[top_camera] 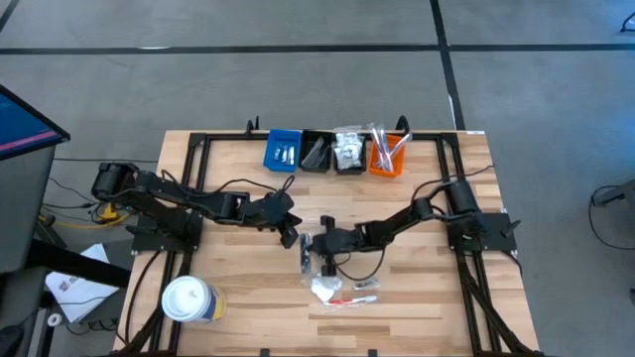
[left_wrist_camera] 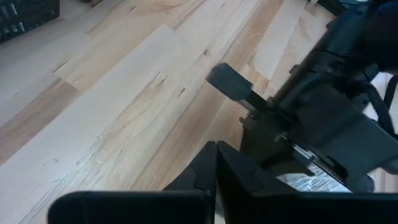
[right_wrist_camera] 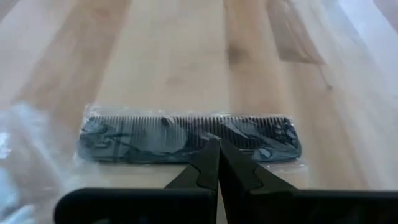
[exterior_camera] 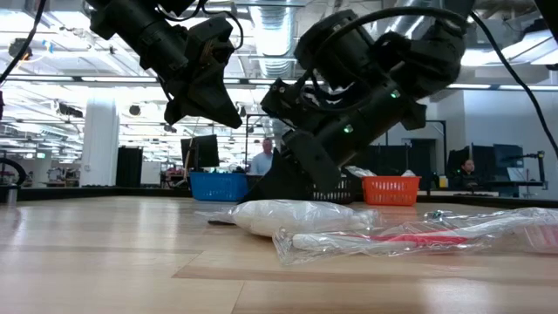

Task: Pick & Place Travel size toiletries
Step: Put the black comb into the left black bin

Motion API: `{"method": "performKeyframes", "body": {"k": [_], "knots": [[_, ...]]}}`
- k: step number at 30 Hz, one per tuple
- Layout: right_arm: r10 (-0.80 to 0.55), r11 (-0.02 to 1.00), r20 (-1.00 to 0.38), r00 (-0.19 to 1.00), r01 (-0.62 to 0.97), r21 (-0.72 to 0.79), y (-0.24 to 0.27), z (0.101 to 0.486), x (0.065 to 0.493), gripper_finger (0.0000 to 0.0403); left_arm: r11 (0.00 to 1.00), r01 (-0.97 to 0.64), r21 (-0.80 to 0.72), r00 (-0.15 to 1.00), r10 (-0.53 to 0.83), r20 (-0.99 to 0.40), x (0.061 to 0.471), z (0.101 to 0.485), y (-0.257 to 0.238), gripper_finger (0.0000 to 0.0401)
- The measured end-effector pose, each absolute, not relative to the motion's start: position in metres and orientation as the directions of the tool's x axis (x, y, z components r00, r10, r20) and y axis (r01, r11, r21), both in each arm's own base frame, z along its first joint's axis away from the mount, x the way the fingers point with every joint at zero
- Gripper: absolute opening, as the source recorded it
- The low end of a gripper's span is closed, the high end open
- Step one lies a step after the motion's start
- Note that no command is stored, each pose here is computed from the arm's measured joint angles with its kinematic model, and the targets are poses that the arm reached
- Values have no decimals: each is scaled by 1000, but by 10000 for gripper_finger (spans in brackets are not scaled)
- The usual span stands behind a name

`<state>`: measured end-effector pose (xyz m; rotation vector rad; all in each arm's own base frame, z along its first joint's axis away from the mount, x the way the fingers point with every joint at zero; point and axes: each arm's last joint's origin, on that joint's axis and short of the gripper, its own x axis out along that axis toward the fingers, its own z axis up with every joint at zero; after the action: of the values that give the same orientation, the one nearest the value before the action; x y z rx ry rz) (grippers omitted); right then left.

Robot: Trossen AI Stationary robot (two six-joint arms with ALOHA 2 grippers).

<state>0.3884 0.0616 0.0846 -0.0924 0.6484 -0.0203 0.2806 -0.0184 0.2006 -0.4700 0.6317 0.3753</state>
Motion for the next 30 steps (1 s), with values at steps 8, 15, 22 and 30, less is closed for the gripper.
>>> {"method": "performKeyframes", "body": {"k": [8,15,22,30], "knots": [[-87,994,-657,749,25,-103,48,84,390,0,830,-469,-301,747,190,-637,281,201,-18,2],[-88,989,-634,768,-7,-145,60,94,384,0,830,-469,-301,746,190,-638,281,201,-18,2],[-124,981,-556,822,17,-194,68,115,373,0,830,-470,-300,744,190,-640,280,200,-18,2],[-98,991,-604,791,19,-136,53,101,370,0,830,-469,-301,747,190,-637,280,200,-18,2]]}}
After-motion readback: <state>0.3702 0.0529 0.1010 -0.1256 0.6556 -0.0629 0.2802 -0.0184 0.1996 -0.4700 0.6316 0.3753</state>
